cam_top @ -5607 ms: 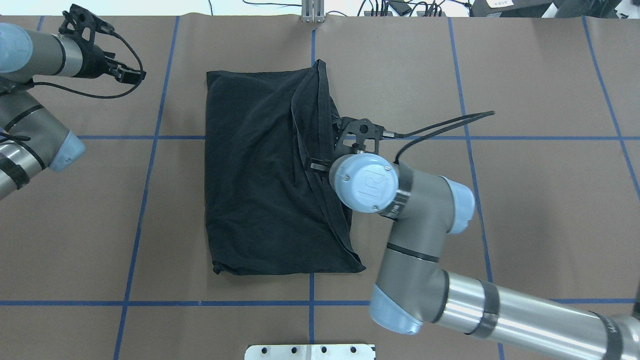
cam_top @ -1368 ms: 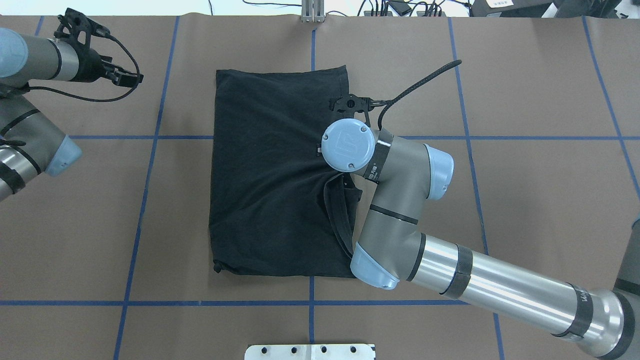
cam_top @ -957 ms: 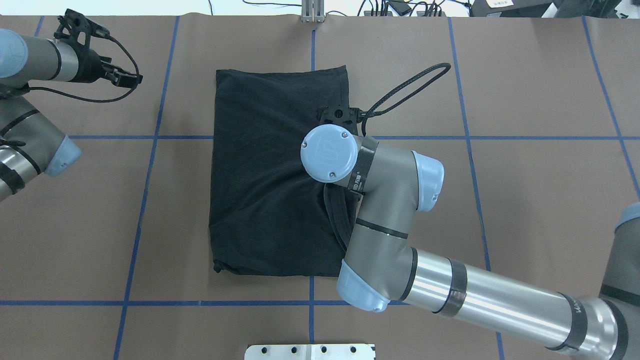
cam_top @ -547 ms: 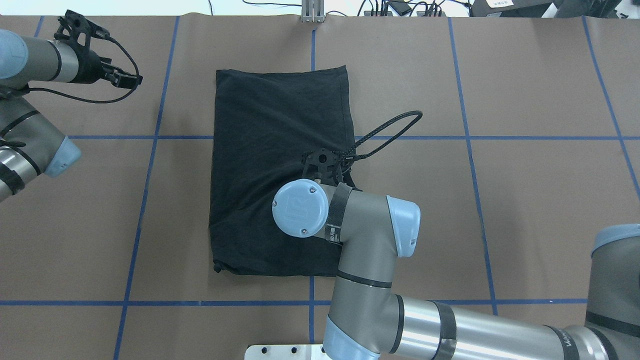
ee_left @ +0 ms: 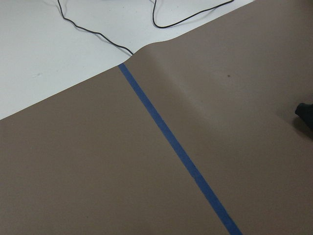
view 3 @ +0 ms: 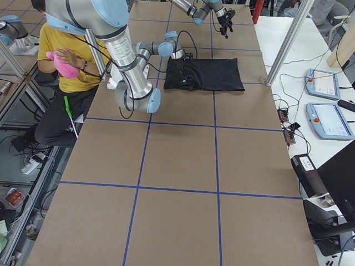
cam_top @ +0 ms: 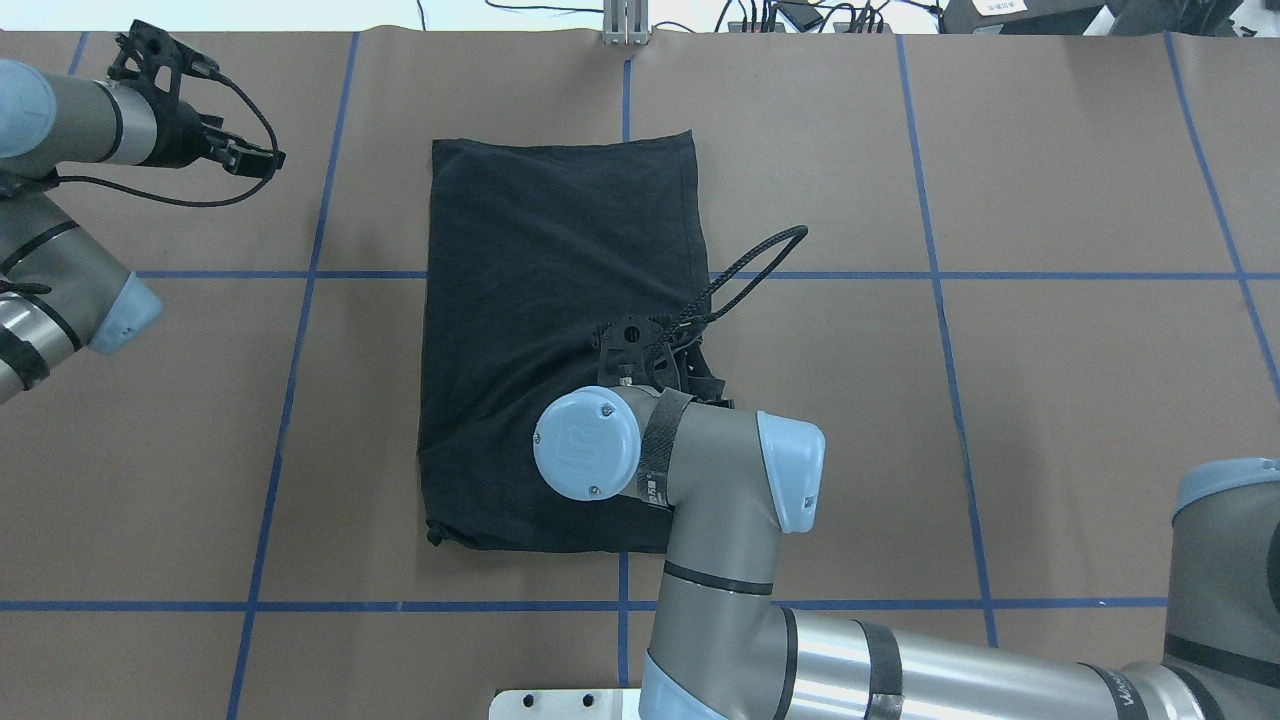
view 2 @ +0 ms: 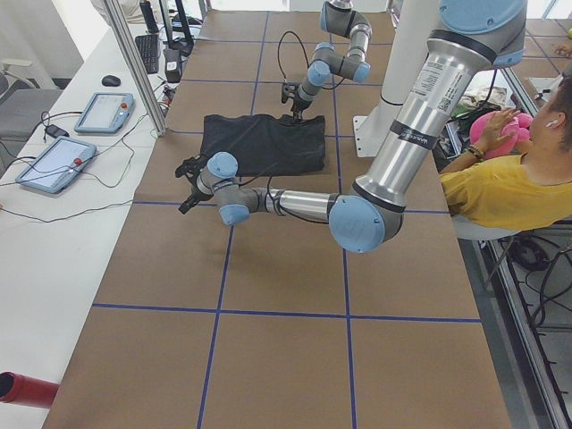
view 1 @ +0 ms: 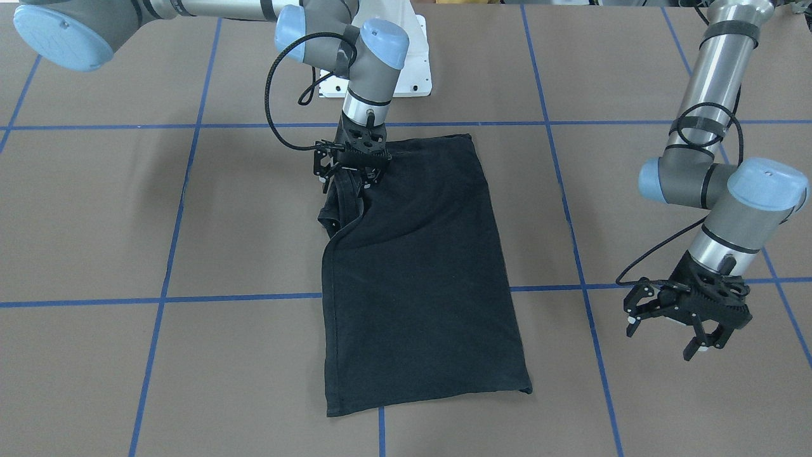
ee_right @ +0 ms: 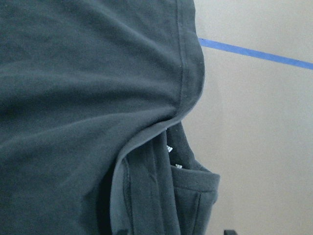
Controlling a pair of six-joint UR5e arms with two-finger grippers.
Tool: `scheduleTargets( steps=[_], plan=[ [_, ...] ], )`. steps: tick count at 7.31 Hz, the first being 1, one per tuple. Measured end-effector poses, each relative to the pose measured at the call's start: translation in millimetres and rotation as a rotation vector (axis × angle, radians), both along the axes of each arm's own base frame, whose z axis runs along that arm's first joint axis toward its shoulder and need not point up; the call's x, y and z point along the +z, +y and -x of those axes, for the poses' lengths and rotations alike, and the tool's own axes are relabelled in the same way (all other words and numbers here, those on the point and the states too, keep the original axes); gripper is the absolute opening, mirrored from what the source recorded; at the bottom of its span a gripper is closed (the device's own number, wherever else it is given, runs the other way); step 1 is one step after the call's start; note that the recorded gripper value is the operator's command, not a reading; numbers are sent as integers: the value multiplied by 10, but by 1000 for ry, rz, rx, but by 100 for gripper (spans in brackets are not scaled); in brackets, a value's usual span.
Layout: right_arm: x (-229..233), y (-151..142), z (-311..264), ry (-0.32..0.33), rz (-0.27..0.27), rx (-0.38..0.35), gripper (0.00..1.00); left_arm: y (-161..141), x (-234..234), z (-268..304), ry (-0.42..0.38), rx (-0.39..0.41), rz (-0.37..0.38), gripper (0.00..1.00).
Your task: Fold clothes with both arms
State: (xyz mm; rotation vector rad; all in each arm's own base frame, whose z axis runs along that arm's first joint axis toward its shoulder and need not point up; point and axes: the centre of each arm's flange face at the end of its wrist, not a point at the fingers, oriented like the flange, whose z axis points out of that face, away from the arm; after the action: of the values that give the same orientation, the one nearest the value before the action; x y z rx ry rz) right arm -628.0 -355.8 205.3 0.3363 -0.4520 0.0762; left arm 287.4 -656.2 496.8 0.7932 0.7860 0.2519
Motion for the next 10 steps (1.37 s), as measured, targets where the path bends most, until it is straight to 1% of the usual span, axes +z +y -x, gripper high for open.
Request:
scheduleTargets(
  steps=[3,5,6,8,9,10],
  plan=[
    [-132,-12,83,-7,-6,-3,70,0,0,0,0,0,0,100],
    [-122,-45,184,11,-2,-2,70,0,0,0,0,0,0,100],
    [-101,-51,202,18,-1,-2,60,0,0,0,0,0,0,100],
    [-72,-60,204,37,-2,1,9,0,0,0,0,0,0,100],
    [-65,-72,194,44,-1,3,0,0,0,0,0,0,0,100],
    [-68,-83,184,46,-1,5,0,0,0,0,0,0,0,100]
  ],
)
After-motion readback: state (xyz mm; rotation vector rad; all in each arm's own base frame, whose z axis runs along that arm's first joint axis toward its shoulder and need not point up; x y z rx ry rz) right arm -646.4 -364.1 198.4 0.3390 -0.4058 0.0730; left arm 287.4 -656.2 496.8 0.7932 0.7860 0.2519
